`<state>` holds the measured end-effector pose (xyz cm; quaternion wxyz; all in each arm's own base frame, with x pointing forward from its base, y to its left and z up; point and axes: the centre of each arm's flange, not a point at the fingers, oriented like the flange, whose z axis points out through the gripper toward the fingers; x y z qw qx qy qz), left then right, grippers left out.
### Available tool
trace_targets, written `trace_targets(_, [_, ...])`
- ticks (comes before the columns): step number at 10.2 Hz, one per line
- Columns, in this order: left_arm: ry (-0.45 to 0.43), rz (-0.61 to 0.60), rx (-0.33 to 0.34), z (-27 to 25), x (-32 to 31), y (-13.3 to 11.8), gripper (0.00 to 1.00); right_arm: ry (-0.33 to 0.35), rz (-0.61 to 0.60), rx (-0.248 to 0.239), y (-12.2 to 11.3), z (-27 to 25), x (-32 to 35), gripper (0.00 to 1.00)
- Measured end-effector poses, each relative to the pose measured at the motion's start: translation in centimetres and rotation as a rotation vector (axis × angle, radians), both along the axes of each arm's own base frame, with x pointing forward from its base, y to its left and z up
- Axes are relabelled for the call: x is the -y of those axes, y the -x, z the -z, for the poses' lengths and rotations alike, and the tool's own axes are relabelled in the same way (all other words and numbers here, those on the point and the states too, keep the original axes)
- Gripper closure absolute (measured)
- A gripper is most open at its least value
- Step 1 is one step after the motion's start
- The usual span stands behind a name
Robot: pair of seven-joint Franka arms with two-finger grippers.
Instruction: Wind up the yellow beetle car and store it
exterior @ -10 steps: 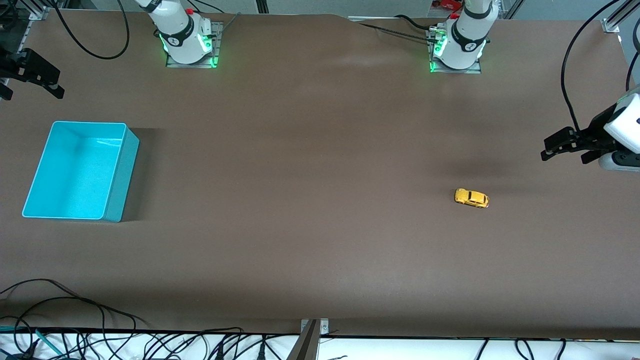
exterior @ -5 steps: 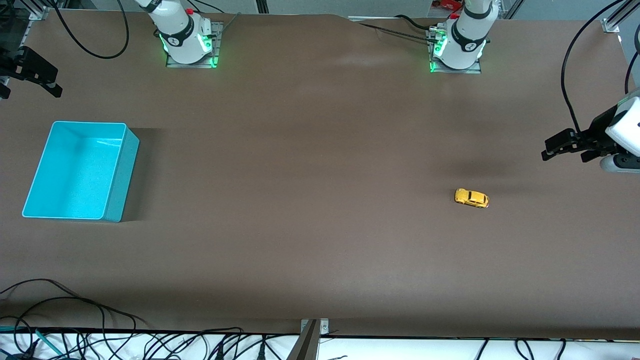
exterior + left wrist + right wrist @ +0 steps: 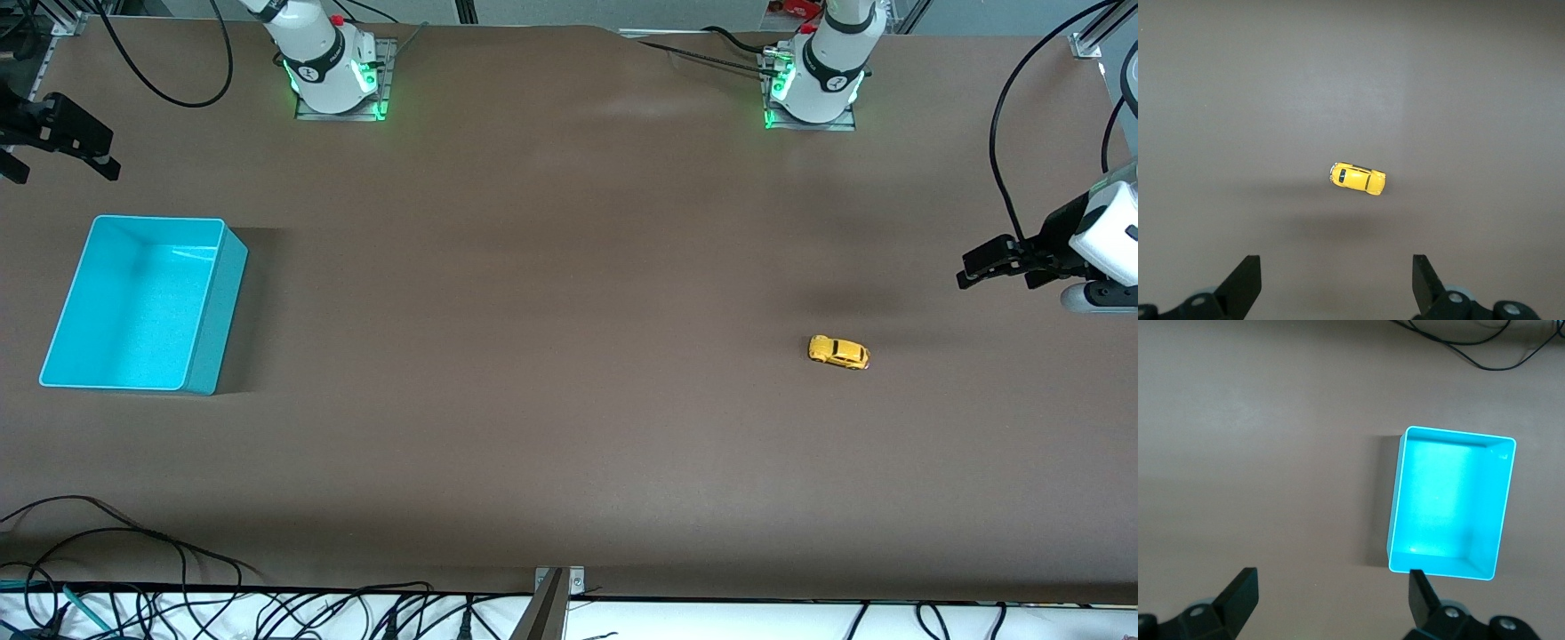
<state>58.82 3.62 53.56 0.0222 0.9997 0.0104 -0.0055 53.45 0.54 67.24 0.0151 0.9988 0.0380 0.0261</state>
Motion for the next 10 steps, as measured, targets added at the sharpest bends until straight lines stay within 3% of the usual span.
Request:
trace_targets(2, [-0.039, 0.033, -0.018, 0.14, 0.42, 0.15, 0.00, 0.000, 0.001, 0.000, -0.04, 0.04, 0.05, 0.00])
trace_targets(10, [-0.038, 0.023, -0.044, 0.50, 0.30, 0.38, 0.00, 0.000, 0.004, -0.029, 0.29, 0.26, 0.21, 0.00])
